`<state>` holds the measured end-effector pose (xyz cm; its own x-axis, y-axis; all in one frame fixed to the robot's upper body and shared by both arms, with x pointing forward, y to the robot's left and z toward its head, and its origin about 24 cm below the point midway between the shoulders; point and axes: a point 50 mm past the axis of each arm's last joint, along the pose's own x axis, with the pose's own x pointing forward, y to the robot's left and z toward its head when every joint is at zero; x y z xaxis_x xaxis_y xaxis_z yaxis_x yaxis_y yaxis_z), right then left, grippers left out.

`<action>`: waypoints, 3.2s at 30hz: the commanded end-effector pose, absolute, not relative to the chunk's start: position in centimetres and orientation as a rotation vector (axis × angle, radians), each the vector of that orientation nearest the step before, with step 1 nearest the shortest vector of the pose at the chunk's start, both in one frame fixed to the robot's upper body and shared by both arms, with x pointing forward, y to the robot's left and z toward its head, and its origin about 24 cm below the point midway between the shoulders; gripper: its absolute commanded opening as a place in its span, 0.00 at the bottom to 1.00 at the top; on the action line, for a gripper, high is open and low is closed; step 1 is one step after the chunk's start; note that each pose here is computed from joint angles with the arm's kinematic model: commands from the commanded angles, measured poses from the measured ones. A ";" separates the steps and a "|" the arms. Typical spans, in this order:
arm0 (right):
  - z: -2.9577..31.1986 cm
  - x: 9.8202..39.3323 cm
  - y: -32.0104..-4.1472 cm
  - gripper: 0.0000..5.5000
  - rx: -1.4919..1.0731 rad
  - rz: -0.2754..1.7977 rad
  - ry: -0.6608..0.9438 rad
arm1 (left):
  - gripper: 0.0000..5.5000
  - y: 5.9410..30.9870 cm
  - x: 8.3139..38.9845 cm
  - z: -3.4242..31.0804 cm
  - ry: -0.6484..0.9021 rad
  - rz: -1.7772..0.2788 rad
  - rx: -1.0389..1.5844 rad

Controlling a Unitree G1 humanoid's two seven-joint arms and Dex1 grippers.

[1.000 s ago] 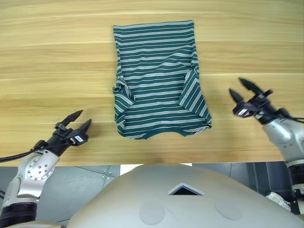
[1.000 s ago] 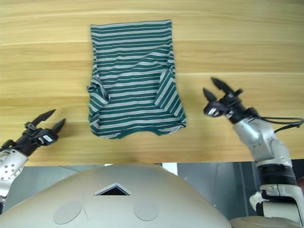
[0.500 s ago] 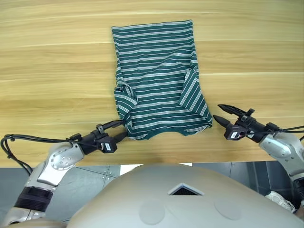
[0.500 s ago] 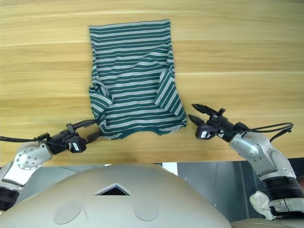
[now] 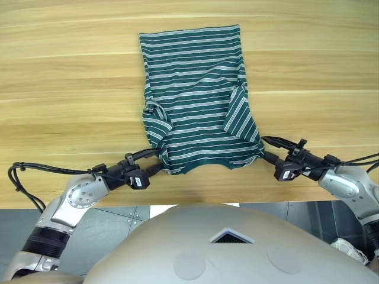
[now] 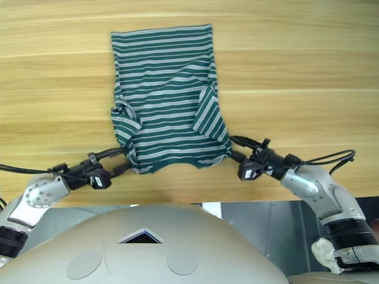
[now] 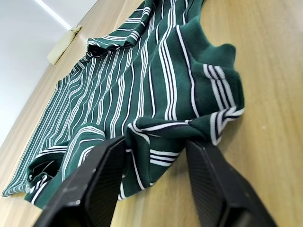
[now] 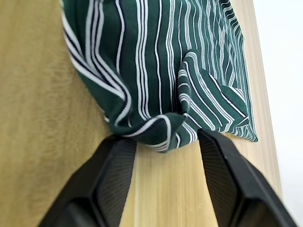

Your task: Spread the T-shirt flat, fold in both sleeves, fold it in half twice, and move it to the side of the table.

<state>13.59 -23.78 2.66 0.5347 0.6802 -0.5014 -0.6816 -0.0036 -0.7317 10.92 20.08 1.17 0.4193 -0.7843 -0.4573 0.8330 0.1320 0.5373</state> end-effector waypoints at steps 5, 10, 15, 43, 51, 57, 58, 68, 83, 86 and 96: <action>1.8 13.0 -23.7 0.32 -1.169 1.187 0.057 | 0.18 20.7 9.0 -0.5 0.233 -1.300 0.829; 1.7 13.2 -23.7 0.16 -1.160 1.176 0.055 | 0.06 21.2 9.2 -0.5 0.247 -1.289 0.833; 1.7 13.5 -23.7 0.00 -1.150 1.130 0.047 | 0.00 21.4 9.4 -0.6 0.248 -1.285 0.833; 8.9 17.7 -19.7 0.00 -0.729 0.852 -0.319 | 0.00 18.4 14.9 7.7 -0.291 -0.789 0.531; 9.8 26.2 -16.3 0.00 -0.737 0.635 -0.381 | 0.00 20.1 20.6 6.9 -0.240 -0.669 0.594; 8.1 30.0 -14.9 0.00 -0.739 0.561 -0.311 | 0.00 20.9 24.0 4.0 -0.139 -0.632 0.592; 7.8 30.6 -14.9 0.00 -0.741 0.547 -0.297 | 0.00 21.0 24.7 3.6 -0.130 -0.624 0.590; 5.3 35.3 -14.6 0.00 -0.762 0.415 -0.137 | 0.00 21.7 30.1 4.0 -0.138 -0.512 0.507; 3.9 36.5 -11.9 0.22 -0.840 0.390 -0.026 | 0.19 22.2 32.3 1.5 0.108 -0.383 0.468; 4.1 36.8 -12.1 0.33 -0.835 0.340 -0.003 | 0.29 22.6 33.1 1.9 0.134 -0.311 0.466; 2.1 32.1 -3.5 0.51 -0.924 0.712 -0.297 | 0.45 27.6 31.7 1.1 0.206 0.080 0.361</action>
